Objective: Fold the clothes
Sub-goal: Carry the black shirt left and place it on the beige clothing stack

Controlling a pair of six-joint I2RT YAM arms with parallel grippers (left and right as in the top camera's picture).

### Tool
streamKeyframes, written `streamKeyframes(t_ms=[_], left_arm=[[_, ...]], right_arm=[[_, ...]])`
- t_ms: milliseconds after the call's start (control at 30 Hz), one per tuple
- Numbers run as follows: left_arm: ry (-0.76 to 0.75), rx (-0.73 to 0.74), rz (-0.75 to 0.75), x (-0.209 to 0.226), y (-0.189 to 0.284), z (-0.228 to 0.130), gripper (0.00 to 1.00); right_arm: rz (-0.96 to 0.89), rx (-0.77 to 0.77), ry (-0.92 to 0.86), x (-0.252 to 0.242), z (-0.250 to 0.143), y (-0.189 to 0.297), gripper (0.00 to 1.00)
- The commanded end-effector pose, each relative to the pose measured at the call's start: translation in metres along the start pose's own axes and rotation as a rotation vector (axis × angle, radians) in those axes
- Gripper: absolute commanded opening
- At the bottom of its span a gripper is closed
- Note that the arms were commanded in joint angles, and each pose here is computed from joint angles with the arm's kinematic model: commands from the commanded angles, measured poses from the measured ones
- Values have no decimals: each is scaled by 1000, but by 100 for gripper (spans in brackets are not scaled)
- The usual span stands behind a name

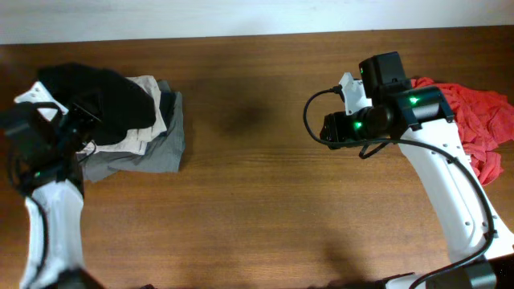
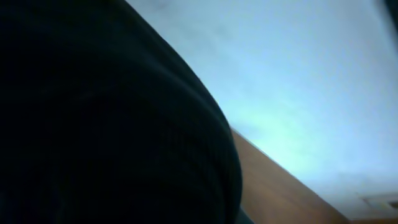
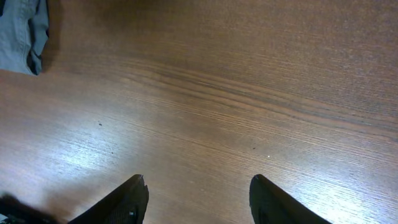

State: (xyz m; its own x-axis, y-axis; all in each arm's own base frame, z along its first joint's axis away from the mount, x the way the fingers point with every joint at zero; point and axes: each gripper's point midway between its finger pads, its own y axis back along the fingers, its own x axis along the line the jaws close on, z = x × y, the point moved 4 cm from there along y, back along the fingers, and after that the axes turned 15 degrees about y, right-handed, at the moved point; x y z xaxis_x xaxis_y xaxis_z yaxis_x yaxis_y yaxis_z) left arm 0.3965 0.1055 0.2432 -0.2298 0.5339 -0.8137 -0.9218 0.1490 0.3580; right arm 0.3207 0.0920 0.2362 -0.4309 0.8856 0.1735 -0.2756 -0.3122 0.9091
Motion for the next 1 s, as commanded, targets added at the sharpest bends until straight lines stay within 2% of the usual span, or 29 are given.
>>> streamKeyframes(t_ms=[0,200,233,300,400,500,533,600,767,967], left_arm=[[-51,-40,11,9,-15,12,0],[-36,-103,102,26,-18,20,0],[93,-97,222,48,-15,12,0],[233,-83,360,72,-8,-2,2],[288,-53,445,86,-3,-14,11],[297,-31,446,86,-2,-18,77],[301,-15,434,85,-3,-20,87],[313,40,379,75,-4,-26,99],[329,125,313,51,15,-38,99],[116,-57,155,-23,85,-11,99]], right_arm=[[-10,-14,4,-1,1,8,58],[-9,-8,3,-1,-1,8,58],[-10,-12,4,-1,0,8,58],[-11,-16,5,-1,1,8,58],[-11,-17,6,-1,1,8,58],[-15,-16,6,-2,1,8,58],[-16,-16,6,-2,1,8,58],[-15,-16,6,-2,1,8,58],[-15,-16,5,-2,1,8,58],[-18,-15,5,-2,1,8,59]])
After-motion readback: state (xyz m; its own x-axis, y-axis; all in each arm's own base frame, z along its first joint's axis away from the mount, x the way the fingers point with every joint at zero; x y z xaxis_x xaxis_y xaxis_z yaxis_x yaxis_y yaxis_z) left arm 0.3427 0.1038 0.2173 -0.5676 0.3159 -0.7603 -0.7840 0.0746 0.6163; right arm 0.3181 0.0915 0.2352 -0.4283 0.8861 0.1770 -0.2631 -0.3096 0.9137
